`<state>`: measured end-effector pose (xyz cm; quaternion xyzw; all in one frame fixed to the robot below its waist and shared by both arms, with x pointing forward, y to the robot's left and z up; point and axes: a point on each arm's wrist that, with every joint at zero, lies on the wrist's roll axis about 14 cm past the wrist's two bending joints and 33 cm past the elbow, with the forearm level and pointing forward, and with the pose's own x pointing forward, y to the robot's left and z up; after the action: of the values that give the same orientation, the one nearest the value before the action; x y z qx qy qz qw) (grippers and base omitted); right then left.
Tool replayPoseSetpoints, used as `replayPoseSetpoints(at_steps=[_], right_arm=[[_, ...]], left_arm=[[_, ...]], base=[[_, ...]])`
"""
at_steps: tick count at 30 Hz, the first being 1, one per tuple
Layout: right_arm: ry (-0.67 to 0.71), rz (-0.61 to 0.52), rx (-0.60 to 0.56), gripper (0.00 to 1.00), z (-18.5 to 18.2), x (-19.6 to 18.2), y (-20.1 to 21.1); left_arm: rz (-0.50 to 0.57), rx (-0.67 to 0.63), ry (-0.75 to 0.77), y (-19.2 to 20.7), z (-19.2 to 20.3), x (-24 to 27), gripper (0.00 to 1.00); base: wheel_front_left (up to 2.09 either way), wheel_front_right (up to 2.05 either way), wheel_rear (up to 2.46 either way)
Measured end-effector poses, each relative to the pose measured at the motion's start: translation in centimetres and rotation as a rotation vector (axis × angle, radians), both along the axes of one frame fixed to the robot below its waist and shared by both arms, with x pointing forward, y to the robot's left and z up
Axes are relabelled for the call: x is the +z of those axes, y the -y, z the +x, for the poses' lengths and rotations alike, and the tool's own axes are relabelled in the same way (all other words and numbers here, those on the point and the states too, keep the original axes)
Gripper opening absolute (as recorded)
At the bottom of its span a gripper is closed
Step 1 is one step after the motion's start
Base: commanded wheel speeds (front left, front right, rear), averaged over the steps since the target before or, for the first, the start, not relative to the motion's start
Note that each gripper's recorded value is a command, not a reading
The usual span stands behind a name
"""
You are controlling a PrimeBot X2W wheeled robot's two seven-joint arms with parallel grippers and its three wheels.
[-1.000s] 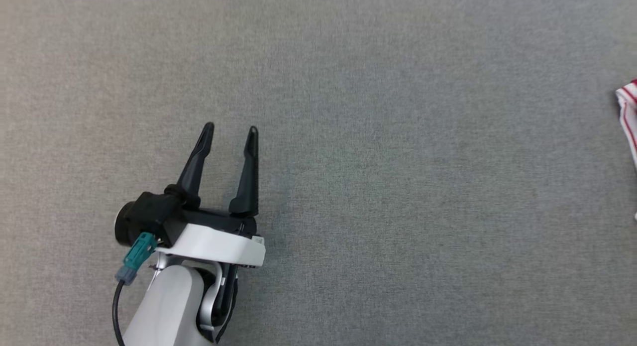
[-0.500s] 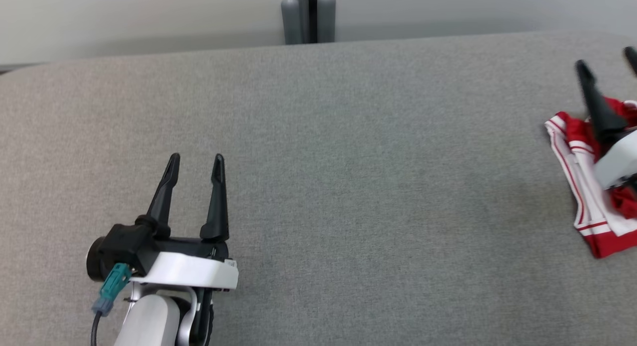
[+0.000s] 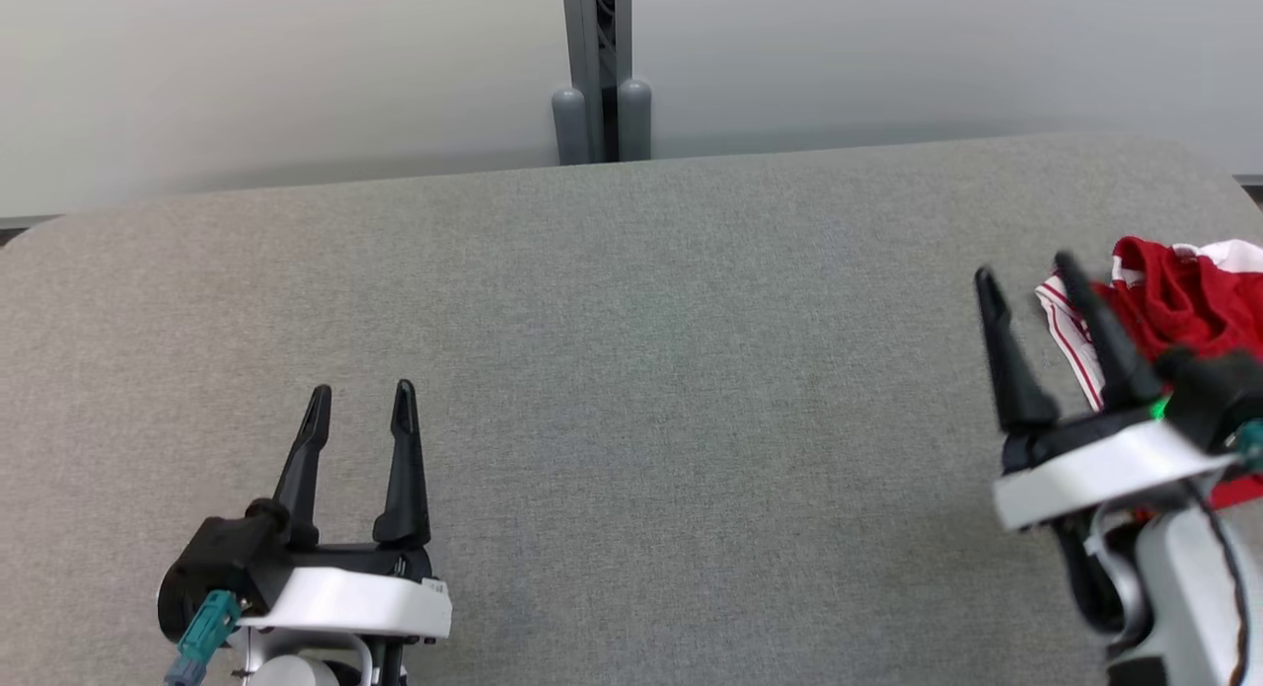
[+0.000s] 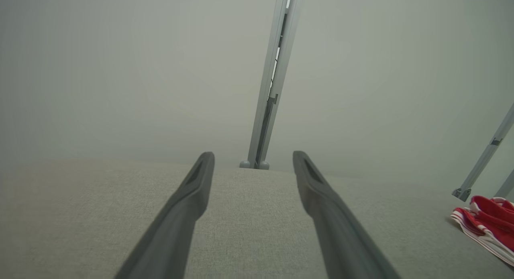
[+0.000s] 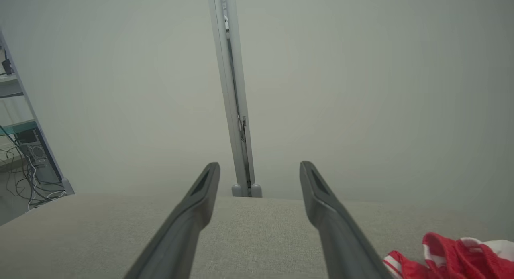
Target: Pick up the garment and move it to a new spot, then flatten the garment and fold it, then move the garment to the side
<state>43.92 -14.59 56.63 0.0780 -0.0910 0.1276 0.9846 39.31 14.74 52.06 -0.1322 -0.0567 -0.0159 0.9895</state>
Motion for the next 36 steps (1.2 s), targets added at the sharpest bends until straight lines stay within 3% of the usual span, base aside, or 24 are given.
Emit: replayPoseSetpoints(at_steps=[14, 24, 36], right_arm=[[-0.113, 0.040, 0.087, 1.00, -3.6, -5.0, -5.3], [-0.133, 0.033, 0.091, 1.00, -4.0, -5.8, -5.7], [-0.142, 0.024, 0.081, 1.00, -4.1, -6.1, -5.3]], left_arm=[[-0.008, 0.058, -0.046, -1.9, -3.9, -1.3, 1.00], [0.021, 0.038, -0.083, -1.0, -4.7, -2.5, 1.00], [-0.039, 0.024, -0.087, -1.1, -4.6, -2.7, 1.00]], base=[[0.00, 0.00, 0.00], [0.00, 0.00, 0.00], [0.00, 0.00, 0.00]])
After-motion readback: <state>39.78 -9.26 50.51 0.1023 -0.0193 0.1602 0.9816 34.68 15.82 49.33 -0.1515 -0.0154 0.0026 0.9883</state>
